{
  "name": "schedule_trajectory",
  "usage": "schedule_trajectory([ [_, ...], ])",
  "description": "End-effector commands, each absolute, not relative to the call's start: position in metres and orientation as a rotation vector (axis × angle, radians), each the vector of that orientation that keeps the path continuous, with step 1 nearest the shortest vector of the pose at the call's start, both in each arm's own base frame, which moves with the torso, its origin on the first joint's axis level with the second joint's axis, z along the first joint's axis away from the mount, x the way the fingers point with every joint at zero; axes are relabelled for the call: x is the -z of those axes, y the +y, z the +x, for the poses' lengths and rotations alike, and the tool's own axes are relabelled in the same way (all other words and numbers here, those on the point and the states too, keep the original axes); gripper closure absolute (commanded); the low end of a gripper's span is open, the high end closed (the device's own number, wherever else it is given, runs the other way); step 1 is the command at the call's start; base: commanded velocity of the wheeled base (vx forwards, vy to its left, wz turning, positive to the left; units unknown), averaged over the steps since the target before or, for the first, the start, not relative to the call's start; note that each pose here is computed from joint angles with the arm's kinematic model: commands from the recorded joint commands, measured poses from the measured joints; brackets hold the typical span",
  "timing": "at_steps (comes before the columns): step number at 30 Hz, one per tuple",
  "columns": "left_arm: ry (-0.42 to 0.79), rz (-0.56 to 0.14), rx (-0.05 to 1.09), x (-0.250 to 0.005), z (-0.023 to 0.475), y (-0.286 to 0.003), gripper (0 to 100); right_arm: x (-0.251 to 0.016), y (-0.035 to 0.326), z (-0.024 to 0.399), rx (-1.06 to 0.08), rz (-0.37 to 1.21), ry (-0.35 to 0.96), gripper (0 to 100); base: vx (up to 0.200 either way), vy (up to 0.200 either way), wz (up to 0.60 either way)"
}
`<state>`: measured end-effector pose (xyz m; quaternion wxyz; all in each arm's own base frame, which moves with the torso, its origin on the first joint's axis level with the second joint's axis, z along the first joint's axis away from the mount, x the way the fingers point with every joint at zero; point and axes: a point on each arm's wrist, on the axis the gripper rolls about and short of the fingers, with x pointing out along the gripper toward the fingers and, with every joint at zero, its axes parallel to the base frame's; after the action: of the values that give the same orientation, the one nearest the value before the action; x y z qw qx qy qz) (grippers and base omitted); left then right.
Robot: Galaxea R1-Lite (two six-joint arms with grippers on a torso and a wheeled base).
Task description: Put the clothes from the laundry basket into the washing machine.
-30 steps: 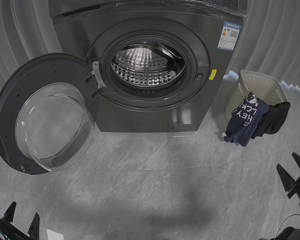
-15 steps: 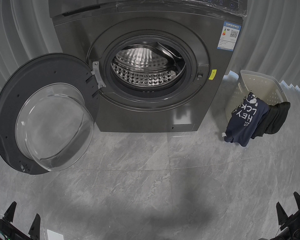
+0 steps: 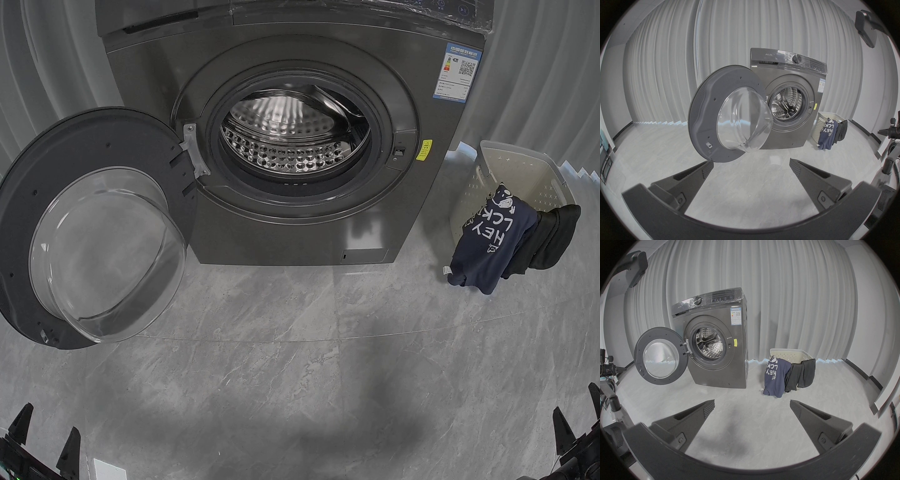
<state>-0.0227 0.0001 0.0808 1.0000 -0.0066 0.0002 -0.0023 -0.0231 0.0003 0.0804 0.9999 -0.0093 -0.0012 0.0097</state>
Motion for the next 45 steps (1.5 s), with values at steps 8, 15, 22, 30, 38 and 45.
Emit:
schedule_trajectory([
  [8,0.005,-0.008,0.008,-0.0756,-0.0225,0.0,0,-0.0757,0.0002,-0.0229,-0.02,-0.017,0.0,0,0.0,-0.2,0.0],
  [15,0.003,-0.012,0.008,-0.076,-0.0226,0.0001,0,-0.0757,0.0003,-0.0229,-0.021,-0.017,0.0,0,0.0,-0.2,0.0],
  [22,0.003,-0.018,0.003,-0.076,-0.0226,0.0001,0,-0.0757,0.0003,-0.0229,-0.021,-0.017,0.0,0,0.0,-0.2,0.0],
  [30,0.003,-0.017,0.006,-0.076,-0.0226,0.0001,0,-0.0757,0.0002,-0.0229,-0.02,-0.017,0.0,0,0.0,-0.2,0.0],
  [38,0.003,-0.025,0.005,-0.0757,-0.0225,0.0002,0,-0.0757,0.0002,-0.0229,-0.02,-0.017,0.0,0,0.0,-0.175,0.0],
  [45,0.003,-0.02,0.006,-0.076,-0.0226,0.0001,0,-0.0757,0.0003,-0.0229,-0.021,-0.017,0.0,0,0.057,0.0,0.0],
])
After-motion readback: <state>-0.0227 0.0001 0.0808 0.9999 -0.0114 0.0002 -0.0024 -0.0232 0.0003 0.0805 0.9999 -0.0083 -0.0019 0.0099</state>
